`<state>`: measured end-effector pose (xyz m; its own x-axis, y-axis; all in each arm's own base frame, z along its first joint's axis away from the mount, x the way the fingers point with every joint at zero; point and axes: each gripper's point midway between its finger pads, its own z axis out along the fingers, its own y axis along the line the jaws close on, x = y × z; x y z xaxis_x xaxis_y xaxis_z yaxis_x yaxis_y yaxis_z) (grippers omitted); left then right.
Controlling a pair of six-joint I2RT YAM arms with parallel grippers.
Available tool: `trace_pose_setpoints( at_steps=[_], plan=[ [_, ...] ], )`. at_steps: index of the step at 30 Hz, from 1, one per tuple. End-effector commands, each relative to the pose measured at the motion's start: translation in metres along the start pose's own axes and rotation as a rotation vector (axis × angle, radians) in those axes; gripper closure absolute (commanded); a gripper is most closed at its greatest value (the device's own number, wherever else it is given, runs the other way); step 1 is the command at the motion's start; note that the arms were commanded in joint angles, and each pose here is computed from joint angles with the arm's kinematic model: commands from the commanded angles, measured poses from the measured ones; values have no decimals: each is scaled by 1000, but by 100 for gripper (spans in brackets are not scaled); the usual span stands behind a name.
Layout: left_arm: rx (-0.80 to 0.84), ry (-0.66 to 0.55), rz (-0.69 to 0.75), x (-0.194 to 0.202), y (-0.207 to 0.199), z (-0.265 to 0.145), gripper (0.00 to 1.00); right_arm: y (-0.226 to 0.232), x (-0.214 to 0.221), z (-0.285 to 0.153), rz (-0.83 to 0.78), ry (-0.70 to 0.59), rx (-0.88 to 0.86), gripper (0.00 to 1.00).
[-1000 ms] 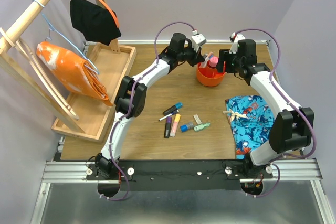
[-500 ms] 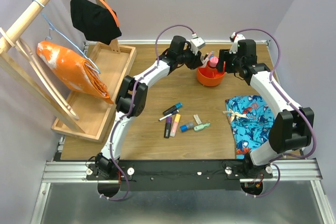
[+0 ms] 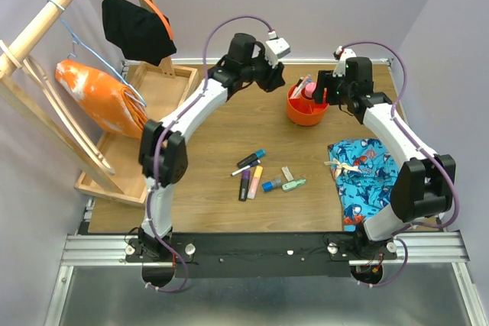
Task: Sort the stationery into containers
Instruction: Pick up the pen from the center of the board.
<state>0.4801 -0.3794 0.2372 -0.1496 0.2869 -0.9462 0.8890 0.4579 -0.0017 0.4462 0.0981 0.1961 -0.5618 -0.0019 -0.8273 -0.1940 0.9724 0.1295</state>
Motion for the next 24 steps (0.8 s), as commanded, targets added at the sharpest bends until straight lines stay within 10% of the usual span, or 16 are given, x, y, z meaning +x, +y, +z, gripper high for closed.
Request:
trace_pose_setpoints(
  at_steps=[1, 8, 24],
  plan=[
    [57, 281, -47, 60, -35, -57, 53, 4, 12, 8, 1, 7, -43, 26],
    [283, 620, -100, 169, -102, -118, 60, 18, 22, 8, 31, 12, -119, 26],
    [439, 769, -289, 219, -151, -97, 68, 22, 49, -8, 68, 28, -139, 30]
  ],
)
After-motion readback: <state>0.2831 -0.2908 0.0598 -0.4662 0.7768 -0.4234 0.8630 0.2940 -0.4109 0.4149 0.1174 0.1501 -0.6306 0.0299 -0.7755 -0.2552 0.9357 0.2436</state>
